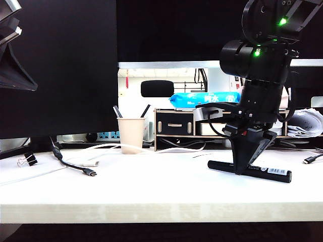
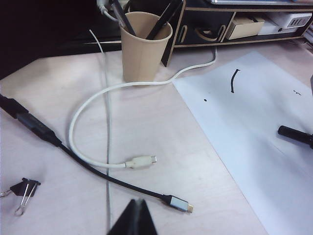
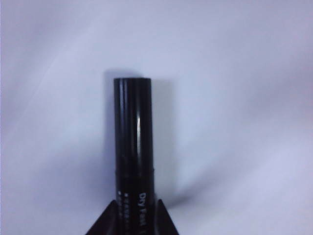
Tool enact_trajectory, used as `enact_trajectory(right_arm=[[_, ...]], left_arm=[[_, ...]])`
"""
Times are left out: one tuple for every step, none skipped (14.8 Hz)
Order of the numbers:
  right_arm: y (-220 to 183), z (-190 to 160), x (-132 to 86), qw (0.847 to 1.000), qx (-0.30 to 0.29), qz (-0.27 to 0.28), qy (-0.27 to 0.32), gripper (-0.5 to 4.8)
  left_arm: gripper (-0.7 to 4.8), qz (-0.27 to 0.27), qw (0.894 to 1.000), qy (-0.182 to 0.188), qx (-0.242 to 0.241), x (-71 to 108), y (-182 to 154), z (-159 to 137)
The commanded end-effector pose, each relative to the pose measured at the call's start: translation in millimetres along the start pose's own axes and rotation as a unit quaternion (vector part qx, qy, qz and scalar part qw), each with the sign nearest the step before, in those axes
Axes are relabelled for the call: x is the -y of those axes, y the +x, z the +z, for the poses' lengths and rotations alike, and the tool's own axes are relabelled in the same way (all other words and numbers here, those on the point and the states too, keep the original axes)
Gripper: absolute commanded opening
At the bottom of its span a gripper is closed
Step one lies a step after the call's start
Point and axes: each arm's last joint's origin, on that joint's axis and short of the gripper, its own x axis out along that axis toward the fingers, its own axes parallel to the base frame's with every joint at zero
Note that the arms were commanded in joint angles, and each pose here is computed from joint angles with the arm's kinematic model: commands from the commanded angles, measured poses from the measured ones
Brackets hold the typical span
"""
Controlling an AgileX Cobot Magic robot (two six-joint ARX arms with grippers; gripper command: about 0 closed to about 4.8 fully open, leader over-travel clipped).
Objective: Pick up the marker and insert it into the paper cup.
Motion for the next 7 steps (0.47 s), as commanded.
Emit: enact_trajectory(right_arm=[[6.4, -3.9, -1.0, 1.0, -0.017, 0.002, 0.0, 0.43], [6.3, -3.8, -1.0, 1.0, -0.017, 0.002, 0.0, 0.43], [6.3, -3.7, -1.0, 1.0, -0.016, 0.002, 0.0, 0.43], [6.1, -3.4, -0.9, 1.0, -0.015, 0.001, 0.002, 0.43], [6.1, -2.9, -0.8, 1.0, -0.013, 0.001, 0.003, 0.43], [5.9, -2.4, -0.8, 1.0, -0.011, 0.002, 0.005, 0.43], [4.8, -0.6, -0.6, 1.0, -0.004, 0.01, 0.016, 0.43]], left_arm=[[-0.05, -0.004, 1.0, 0.003, 0.005, 0.6, -0.6, 3.0], [-0.05, -0.004, 1.0, 0.003, 0.005, 0.6, -0.6, 3.0], [-0.05, -0.004, 1.0, 0.003, 0.005, 0.7, -0.6, 3.0], [-0.05, -0.004, 1.0, 0.003, 0.005, 0.7, -0.6, 3.0], [-0.05, -0.004, 1.0, 0.003, 0.005, 0.7, -0.6, 3.0], [-0.05, -0.004, 1.0, 0.003, 0.005, 0.6, -0.6, 3.0], [-0.05, -0.004, 1.0, 0.003, 0.005, 0.6, -0.6, 3.0]])
